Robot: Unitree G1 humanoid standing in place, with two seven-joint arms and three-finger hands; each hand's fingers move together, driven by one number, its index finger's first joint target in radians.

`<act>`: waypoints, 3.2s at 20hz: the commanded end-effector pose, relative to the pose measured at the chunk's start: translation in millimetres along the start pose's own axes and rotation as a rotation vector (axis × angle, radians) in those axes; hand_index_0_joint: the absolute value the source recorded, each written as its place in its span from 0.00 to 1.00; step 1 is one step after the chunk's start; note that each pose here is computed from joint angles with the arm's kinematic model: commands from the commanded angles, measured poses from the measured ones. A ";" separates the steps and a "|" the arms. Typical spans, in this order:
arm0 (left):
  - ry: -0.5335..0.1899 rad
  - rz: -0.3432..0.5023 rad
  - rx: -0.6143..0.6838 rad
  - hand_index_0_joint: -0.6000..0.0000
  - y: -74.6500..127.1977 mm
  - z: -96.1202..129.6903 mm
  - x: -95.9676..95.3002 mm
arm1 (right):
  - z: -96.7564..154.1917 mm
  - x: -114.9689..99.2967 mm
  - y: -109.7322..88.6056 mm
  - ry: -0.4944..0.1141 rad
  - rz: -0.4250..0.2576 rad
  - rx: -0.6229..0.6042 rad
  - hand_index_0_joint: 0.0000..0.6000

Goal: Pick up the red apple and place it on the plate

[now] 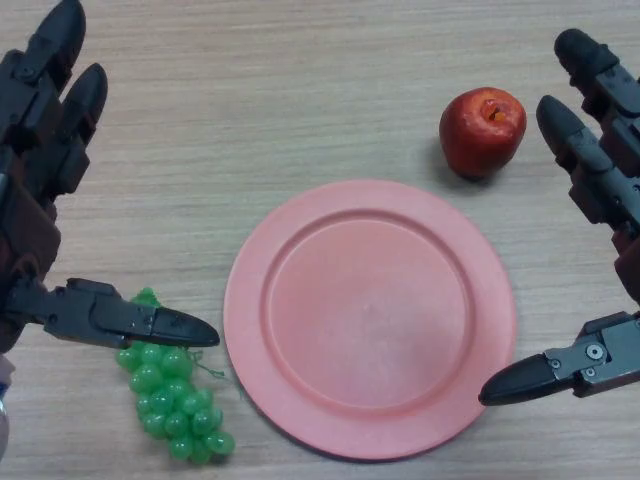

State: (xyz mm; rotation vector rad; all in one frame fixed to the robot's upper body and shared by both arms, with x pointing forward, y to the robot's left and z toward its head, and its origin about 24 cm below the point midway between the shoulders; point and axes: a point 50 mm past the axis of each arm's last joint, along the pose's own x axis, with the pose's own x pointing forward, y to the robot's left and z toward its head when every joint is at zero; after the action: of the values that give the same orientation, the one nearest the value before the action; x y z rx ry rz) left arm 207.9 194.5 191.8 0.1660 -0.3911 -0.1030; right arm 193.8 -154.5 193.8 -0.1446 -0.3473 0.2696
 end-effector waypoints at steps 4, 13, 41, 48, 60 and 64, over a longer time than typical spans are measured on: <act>-0.205 0.012 0.088 1.00 6.6 34.6 2.6 | 25.2 -3.9 -5.5 -0.166 -0.020 -0.041 0.00; -0.228 0.011 0.075 1.00 5.4 33.9 3.8 | 22.2 -1.3 -5.4 -0.163 -0.021 -0.032 0.00; -0.224 0.017 0.051 1.00 21.8 14.4 -2.7 | -61.2 162.0 -64.9 0.032 -0.280 -0.238 0.00; -0.225 0.041 0.069 1.00 29.6 12.3 -6.7 | -83.9 178.9 -67.8 0.083 -0.355 -0.297 0.00; -0.219 0.099 0.073 1.00 38.0 7.5 -16.1 | -99.3 184.3 -56.4 0.150 -0.393 -0.382 1.00; -0.215 0.101 0.073 1.00 36.5 7.4 -16.7 | -86.2 184.3 -56.0 0.095 -0.403 -0.301 1.00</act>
State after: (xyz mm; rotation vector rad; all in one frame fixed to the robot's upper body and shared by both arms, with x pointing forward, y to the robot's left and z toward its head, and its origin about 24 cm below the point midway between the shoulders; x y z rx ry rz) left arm 206.3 230.5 167.9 0.1409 -0.3825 -0.0113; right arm 399.7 -161.5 133.2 -0.4235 -0.0985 -0.1417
